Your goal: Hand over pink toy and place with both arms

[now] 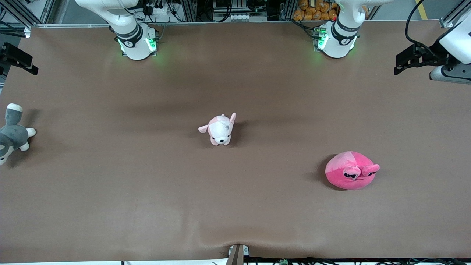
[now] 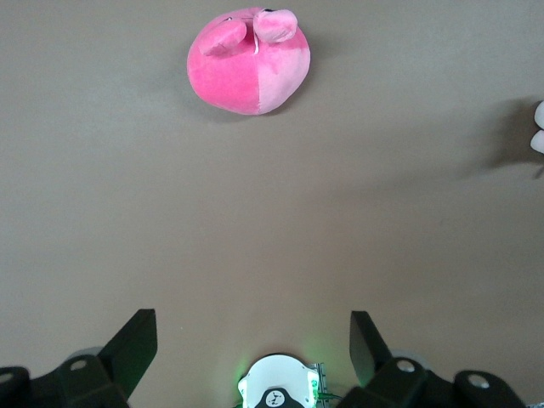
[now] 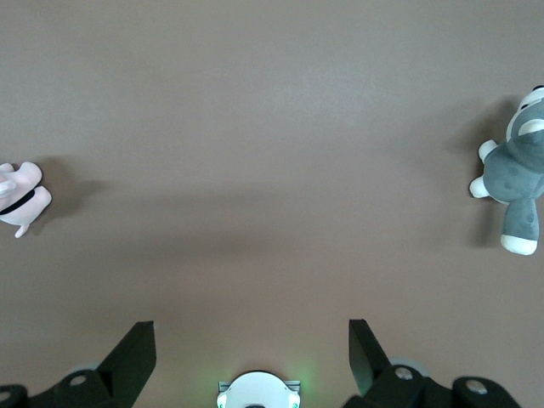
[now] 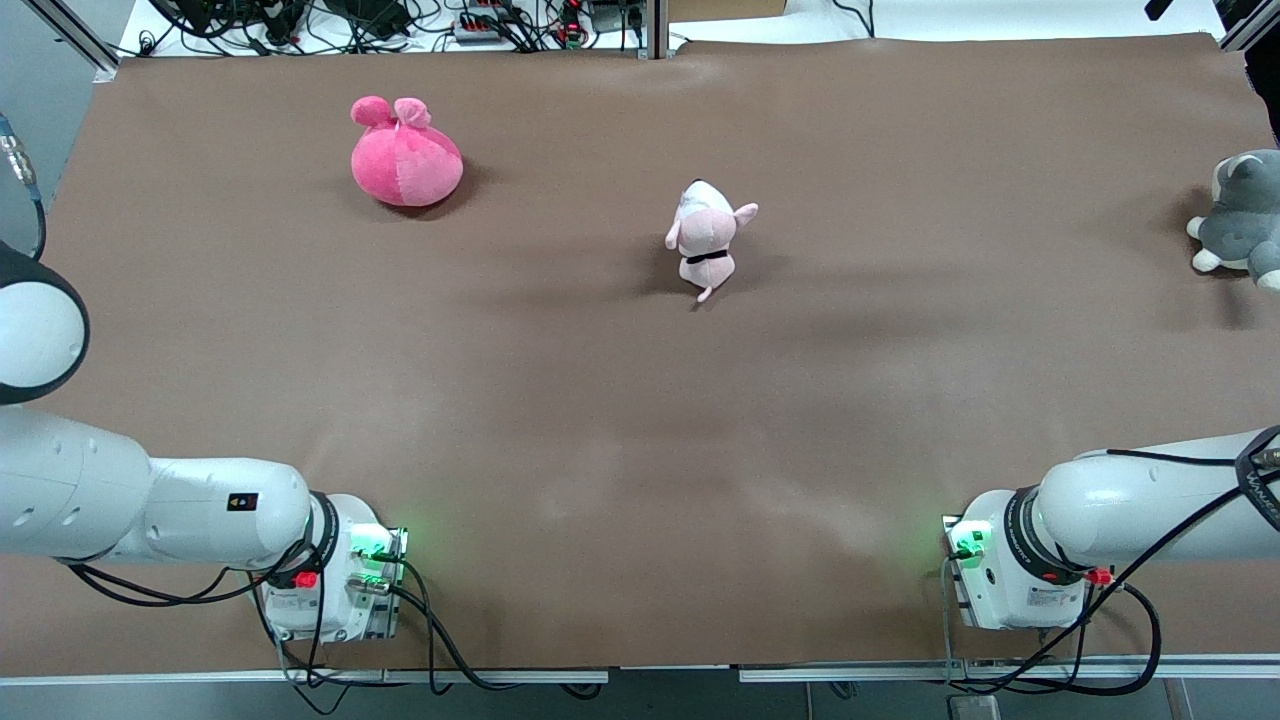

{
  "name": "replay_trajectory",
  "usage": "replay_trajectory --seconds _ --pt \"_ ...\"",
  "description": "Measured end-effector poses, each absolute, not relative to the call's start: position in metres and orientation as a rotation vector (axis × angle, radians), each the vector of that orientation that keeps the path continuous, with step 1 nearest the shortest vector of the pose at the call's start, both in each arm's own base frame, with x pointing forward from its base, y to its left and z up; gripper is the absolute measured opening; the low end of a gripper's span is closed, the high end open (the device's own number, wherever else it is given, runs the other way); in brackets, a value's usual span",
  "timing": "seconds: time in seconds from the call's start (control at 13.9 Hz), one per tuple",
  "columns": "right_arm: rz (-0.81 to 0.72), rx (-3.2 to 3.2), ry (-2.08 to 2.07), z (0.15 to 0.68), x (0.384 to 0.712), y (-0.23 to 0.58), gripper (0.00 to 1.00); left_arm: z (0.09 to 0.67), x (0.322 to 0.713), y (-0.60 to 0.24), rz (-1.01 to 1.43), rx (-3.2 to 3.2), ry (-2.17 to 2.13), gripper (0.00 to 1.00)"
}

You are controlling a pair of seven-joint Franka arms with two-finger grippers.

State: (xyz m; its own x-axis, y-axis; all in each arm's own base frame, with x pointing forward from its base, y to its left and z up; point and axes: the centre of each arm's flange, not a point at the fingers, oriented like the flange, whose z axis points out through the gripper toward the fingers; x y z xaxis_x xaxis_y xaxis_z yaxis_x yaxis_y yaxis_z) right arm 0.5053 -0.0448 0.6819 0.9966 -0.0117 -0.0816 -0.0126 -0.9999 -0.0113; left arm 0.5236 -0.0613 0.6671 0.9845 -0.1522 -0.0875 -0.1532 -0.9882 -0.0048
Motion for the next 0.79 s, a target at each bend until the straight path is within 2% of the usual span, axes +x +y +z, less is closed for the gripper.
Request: replay_trajectory --seconds 0.79 --pt "0.141 -3.126 0.021 0.679 0.507 -0.045 1.0 0.586 0.585 -0.03 0.235 -3.111 -0.229 1.0"
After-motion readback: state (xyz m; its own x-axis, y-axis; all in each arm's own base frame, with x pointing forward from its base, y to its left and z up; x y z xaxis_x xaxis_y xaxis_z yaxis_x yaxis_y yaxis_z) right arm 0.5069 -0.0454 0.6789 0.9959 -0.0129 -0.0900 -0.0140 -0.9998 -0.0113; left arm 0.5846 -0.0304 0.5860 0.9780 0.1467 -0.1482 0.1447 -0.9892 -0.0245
